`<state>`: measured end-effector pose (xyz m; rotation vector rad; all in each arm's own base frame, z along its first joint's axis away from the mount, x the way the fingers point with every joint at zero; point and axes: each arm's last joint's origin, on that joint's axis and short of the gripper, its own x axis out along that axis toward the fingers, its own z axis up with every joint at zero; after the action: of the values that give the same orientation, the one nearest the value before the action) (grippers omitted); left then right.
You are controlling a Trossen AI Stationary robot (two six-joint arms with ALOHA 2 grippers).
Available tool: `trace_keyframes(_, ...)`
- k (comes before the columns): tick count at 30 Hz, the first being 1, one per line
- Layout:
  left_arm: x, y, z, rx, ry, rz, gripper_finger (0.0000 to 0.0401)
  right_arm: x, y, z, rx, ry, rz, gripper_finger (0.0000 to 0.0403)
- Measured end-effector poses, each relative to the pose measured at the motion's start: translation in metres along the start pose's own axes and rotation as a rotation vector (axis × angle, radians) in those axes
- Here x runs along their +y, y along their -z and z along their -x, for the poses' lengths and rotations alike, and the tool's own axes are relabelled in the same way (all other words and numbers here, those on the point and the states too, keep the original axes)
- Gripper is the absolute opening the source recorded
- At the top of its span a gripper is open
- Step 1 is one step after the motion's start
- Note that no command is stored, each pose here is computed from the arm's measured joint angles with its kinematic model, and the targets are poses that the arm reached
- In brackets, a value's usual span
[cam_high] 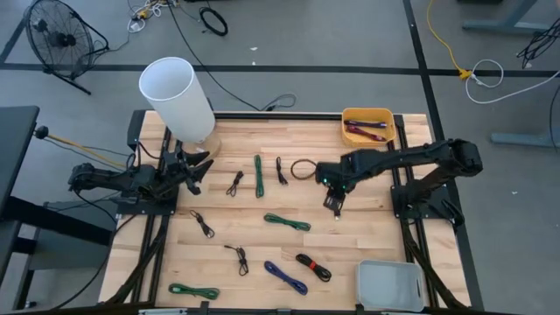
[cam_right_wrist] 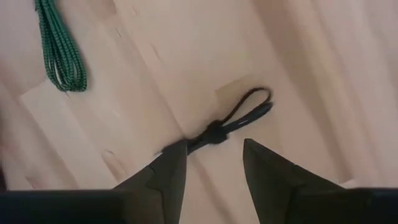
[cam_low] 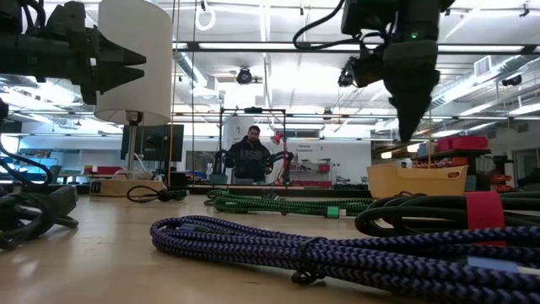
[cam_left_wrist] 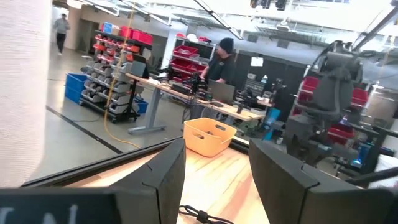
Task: Pick & Place USB Port
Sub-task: Put the black USB cable into the gray bin
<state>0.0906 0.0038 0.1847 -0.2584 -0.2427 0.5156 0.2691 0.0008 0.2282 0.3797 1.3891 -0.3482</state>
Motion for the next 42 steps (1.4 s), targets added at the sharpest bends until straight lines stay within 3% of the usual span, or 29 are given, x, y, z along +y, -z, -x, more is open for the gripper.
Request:
trace_keyframes(6,-0.002,0.0,0.0,0.009,0.053,0.001,0.0181,0.01,0.023,-0.028,0.048,0.01,-0.081,0.0168)
trace_keyframes(14,-0.002,-0.001,0.0,-0.005,0.058,0.012,0.0181,0.002,0.035,-0.062,-0.006,-0.023,-0.154,0.019)
trace_keyframes(19,-0.002,-0.004,0.0,-0.03,0.049,0.03,0.0181,-0.004,0.04,-0.073,-0.024,0.004,-0.165,0.0197)
trace_keyframes(25,-0.002,-0.006,0.0,-0.043,0.05,0.04,0.0181,-0.003,0.037,-0.083,-0.125,-0.072,-0.195,0.0197)
trace_keyframes(31,-0.002,-0.006,0.0,-0.043,0.049,0.039,0.0181,-0.007,0.045,-0.091,-0.122,-0.056,-0.21,0.0191)
trace_keyframes(35,-0.002,-0.006,0.0,-0.043,0.048,0.038,0.0181,-0.01,0.049,-0.095,-0.118,-0.037,-0.239,0.0149)
trace_keyframes(40,-0.002,-0.006,0.0,-0.043,0.048,0.038,0.0181,-0.012,0.052,-0.097,-0.106,-0.04,-0.191,0.0025)
trace_keyframes(42,-0.002,-0.006,0.0,-0.042,0.048,0.038,0.0181,-0.011,0.05,-0.096,-0.104,-0.048,-0.17,0.0016)
